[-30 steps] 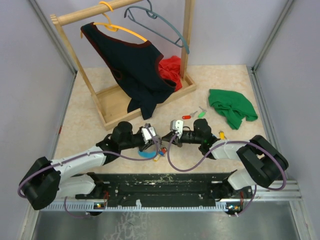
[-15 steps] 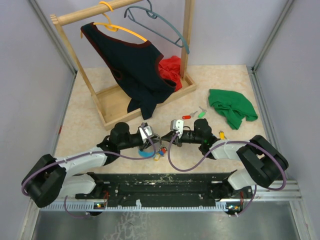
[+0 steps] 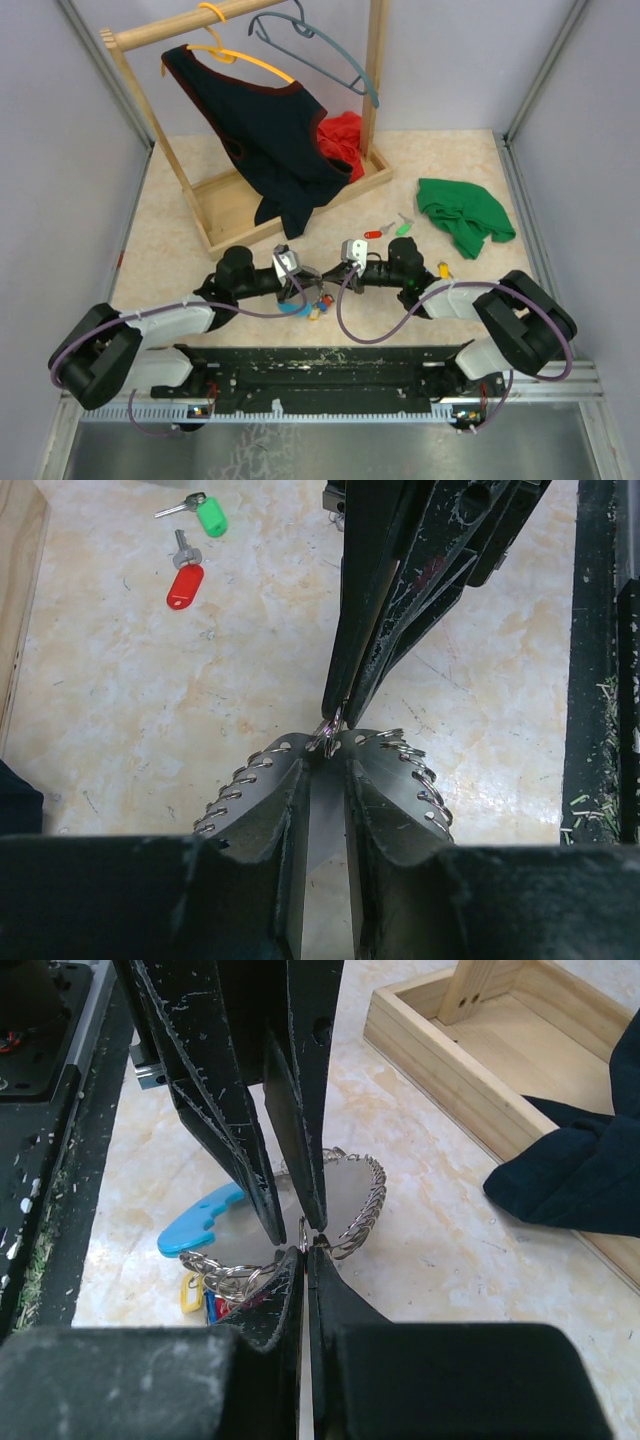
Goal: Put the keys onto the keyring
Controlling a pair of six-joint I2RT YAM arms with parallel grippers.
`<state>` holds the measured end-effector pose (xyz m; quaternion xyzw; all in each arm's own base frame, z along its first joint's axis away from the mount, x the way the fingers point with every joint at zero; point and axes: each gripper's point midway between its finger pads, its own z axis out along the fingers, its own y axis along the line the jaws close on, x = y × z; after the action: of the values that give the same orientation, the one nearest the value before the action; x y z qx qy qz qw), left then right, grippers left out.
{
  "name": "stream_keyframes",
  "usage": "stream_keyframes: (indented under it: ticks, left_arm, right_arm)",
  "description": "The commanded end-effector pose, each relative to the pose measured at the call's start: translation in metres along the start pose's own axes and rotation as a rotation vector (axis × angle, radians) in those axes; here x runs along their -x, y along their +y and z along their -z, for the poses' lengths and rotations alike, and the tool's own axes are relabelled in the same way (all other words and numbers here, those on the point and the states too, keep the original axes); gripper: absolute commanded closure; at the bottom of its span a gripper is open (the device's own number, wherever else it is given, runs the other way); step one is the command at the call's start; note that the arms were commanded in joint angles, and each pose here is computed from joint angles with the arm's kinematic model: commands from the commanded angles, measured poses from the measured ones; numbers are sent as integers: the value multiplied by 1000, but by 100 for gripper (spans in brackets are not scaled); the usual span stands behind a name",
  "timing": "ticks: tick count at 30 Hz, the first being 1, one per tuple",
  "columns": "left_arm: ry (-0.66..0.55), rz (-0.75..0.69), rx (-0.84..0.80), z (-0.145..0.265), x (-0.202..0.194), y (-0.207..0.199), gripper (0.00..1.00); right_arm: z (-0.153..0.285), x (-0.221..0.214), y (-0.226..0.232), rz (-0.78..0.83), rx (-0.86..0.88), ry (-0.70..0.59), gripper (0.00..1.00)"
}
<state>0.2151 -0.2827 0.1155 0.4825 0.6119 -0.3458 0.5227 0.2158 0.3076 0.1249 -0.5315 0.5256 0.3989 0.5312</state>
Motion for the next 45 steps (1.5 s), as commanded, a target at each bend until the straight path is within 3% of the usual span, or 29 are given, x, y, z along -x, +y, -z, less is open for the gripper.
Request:
stream_keyframes:
  ticks: [1,28,37,45]
  left_arm:
    - [-65,-12,-17,1,13,-1,74]
    - [-97,2,-91,-3,13,-9,77]
    - [-99,8,-107,-5,11,-11,84]
    - [-100,-17,-82,-3,11,-7,100]
  right_arm:
    - [-1,26,-6,68,8,-81,100]
    - [-2,29,-2,64,35,-87,100]
    - [-3,29,0,62,50,-88,100]
    - [-1,27,-2,55,32,-68,97]
